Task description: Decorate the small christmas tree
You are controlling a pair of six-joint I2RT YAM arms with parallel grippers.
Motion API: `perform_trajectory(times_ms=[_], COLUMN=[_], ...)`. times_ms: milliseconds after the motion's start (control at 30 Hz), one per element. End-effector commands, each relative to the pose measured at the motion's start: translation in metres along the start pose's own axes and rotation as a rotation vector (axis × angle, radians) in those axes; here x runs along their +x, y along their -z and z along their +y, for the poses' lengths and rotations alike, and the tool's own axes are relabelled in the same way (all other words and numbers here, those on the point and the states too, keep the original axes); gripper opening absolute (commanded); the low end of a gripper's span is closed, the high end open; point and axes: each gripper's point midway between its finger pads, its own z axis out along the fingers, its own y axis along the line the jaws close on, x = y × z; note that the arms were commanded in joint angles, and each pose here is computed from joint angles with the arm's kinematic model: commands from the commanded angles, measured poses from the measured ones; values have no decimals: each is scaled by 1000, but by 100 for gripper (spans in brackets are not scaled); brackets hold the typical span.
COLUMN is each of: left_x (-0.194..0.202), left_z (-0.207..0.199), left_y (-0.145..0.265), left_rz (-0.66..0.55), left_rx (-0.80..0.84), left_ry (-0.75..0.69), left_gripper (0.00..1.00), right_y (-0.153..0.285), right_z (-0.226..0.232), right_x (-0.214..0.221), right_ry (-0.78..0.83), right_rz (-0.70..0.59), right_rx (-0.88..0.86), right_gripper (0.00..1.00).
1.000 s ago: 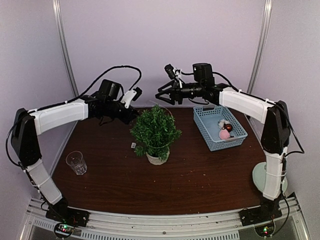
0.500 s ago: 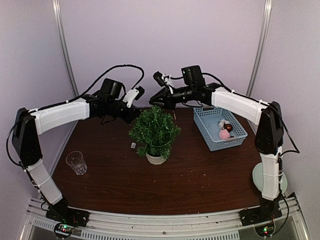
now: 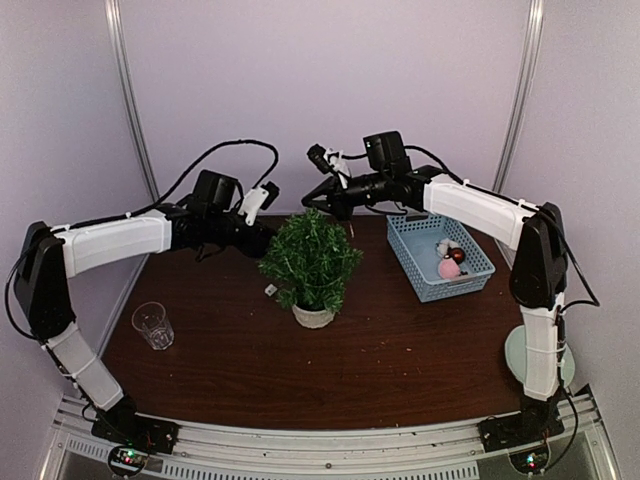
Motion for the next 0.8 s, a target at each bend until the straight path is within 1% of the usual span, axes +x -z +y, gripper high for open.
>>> perform_trajectory(times_ms=[0,67,133,233,333,433,633,767], left_x=[2,15,28,46,67,83,100,104], left_z=[24,31,35,31,24,23,25,26], left_y=[26,33,38,36,21,6,-29,-44], left_rz=[-107,-123,-142,-162,-118,-137,-146,-161], left_rx=[-96,-105,-116,-104,-66,-54,27,84], left_ry=[89,140,175,177,147,126,147,172], left_gripper=[61,66,68,70,71,71,70,68], right_y=[0,1,1,1,2,2,3,2], right_z=[-4,-5,-5,-5,-4,-4,-5,-6], right_x=[3,2,0,-1,-3,-4,-4,-3], right_ry=[-3,-7,-8,-11,-13,-13,-14,-16], right_rz=[9,3,-2,-7,-12,-15,-17,-18], right_rx=[28,33,35,33,29,31,34,32], right_gripper=[0,0,0,0,0,0,0,0])
